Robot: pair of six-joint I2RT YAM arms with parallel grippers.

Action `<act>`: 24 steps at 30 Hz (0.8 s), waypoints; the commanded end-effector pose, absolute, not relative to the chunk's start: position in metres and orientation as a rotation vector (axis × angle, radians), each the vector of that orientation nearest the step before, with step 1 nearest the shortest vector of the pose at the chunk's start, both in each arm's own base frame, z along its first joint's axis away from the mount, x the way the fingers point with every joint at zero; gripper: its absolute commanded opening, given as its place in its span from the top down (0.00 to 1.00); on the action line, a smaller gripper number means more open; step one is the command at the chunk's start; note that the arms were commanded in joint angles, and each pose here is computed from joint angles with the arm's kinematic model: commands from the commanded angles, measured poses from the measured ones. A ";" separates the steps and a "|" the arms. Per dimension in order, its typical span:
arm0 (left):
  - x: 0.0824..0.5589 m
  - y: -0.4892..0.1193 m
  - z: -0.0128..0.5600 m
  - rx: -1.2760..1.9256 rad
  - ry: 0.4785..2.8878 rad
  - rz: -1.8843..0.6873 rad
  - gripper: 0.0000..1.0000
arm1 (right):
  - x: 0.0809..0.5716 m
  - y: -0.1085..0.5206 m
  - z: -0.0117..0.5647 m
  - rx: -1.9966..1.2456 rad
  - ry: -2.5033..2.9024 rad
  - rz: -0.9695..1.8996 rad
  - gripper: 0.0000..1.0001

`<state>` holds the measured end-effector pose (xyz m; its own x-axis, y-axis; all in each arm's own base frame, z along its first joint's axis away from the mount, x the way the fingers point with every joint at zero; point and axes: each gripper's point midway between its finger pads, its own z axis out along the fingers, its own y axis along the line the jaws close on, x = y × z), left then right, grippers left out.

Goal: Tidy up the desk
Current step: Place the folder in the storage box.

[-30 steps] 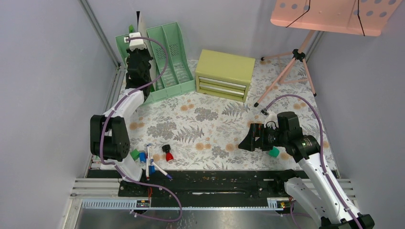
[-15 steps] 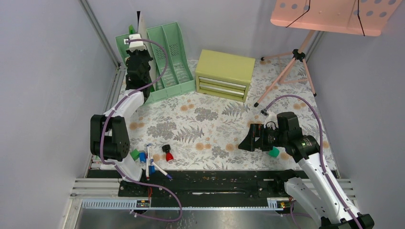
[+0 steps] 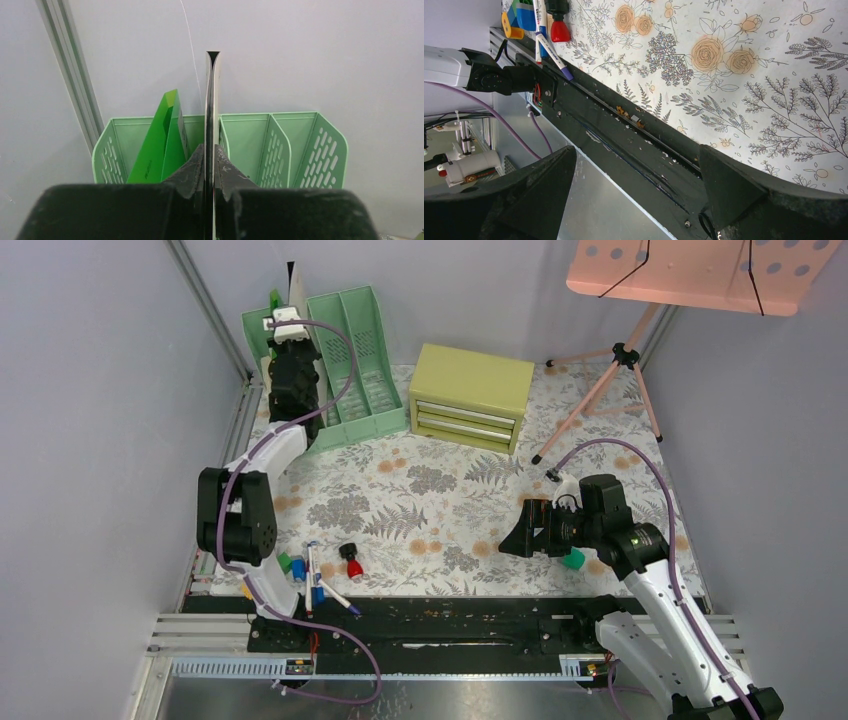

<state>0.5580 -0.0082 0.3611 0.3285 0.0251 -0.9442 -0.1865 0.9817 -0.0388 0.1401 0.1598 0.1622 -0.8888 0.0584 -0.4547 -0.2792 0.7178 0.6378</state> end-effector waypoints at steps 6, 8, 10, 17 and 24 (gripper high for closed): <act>0.558 0.009 0.381 -0.204 1.101 0.207 1.00 | 0.142 0.161 0.164 -0.173 2.460 1.032 0.01; 0.559 0.009 0.369 -0.201 1.121 0.213 1.00 | 0.142 0.161 0.165 -0.172 2.459 1.032 0.00; 0.558 0.009 0.358 -0.201 1.134 0.219 1.00 | 0.142 0.161 0.164 -0.173 2.459 1.032 0.01; 0.551 0.020 0.346 -0.239 1.162 0.268 1.00 | 0.141 0.161 0.165 -0.173 2.458 1.037 0.01; 0.539 0.026 0.358 -0.286 1.175 0.272 0.46 | 0.141 0.161 0.164 -0.175 2.457 1.038 0.01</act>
